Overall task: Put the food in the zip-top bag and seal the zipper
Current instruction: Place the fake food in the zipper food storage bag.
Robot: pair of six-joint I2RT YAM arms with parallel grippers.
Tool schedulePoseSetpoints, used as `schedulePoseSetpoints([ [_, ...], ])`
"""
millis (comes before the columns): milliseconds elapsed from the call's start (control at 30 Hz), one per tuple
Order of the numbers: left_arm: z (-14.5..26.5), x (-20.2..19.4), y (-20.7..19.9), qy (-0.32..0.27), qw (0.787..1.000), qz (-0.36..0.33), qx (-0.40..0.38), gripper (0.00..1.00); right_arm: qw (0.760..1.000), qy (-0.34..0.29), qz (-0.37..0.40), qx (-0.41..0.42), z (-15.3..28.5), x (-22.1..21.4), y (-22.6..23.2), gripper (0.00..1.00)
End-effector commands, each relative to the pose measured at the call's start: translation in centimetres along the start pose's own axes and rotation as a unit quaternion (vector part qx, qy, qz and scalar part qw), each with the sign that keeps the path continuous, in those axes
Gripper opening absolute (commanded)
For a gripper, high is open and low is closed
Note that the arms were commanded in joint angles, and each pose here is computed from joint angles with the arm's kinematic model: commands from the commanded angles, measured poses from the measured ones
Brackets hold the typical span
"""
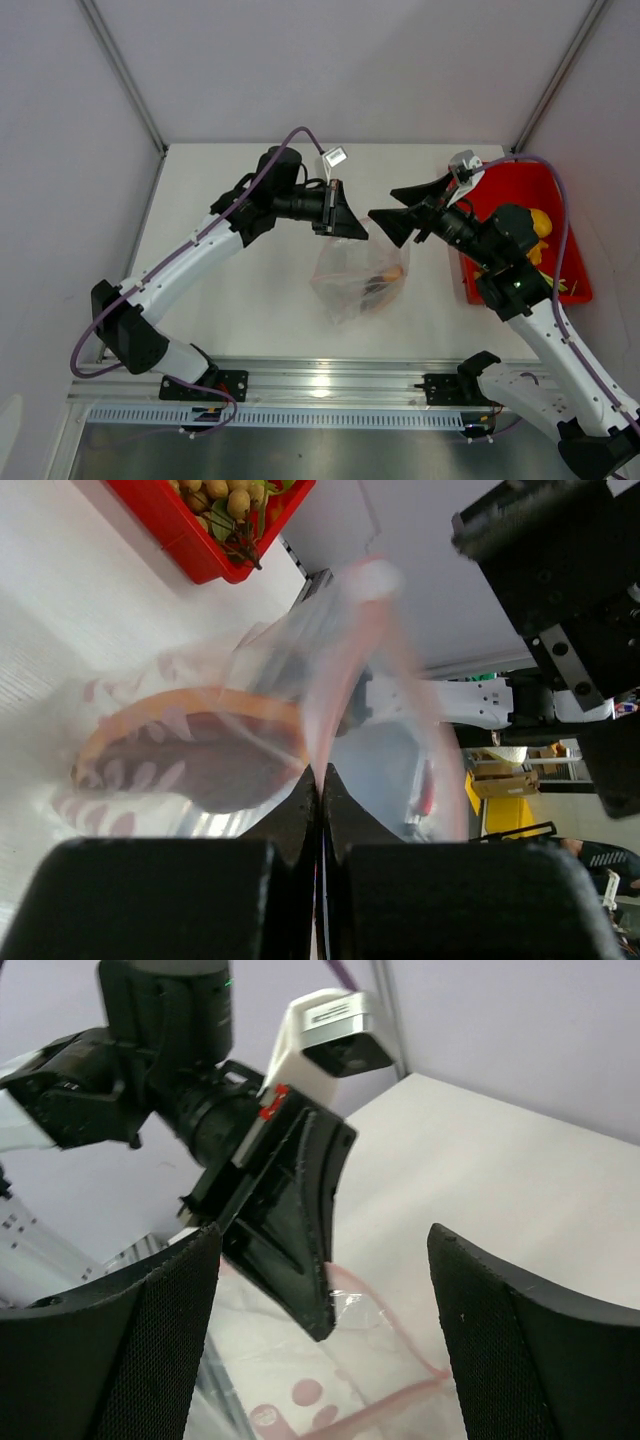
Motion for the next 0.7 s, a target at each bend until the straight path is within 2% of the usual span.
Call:
schedulePoseSetpoints([
  [0,2.2,1.2,-3.8,-0.032,0.998,-0.034,-0.035,0.01,0.998,-0.029,0.023,-0.053,0.3,3.6,-0.8,0.85],
  [167,2.6,1.4,-4.3,-0.038,0.998,-0.038,-0.035,0.01,0.996,-0.007,0.012,-0.092,1.4,4.4,-1.0,0.86],
  [267,2.7,1.5,-4.4,-0.041,0.998,-0.042,-0.032,0.01,0.986,-0.006,0.008,-0.164,2.8,5.4,-2.3,0.87],
  [300,2.8,1.7,-4.5,-0.043,0.998,-0.043,-0.030,0.01,0.976,-0.022,0.006,-0.216,3.6,6.6,-3.5,0.90],
  [333,2.9,1.9,-4.5,-0.050,0.997,-0.047,-0.025,0.00,0.969,-0.009,-0.003,-0.247,4.2,6.0,-4.4,0.95],
  [400,3.2,2.1,-4.5,-0.054,0.997,-0.054,-0.014,0.00,0.955,-0.007,-0.001,-0.297,5.1,6.3,-6.0,0.95],
  [567,4.3,2.7,-4.2,-0.076,0.994,-0.077,0.032,0.01,0.933,0.015,-0.029,-0.358,6.0,4.6,-9.3,0.96],
  [667,5.1,3.1,-4.0,-0.094,0.989,-0.096,0.060,0.01,0.912,0.032,-0.060,-0.404,6.6,3.2,-12.4,0.95],
])
Point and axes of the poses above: each gripper's point midway between its finger pads, its own z axis back along the fingers, its own y axis along the line the jaws close on, x = y × z, the point moved 2 cm from there along z, back along the fingers, and after that the axes turned 3 degrees about z, right-handed, at the moved point
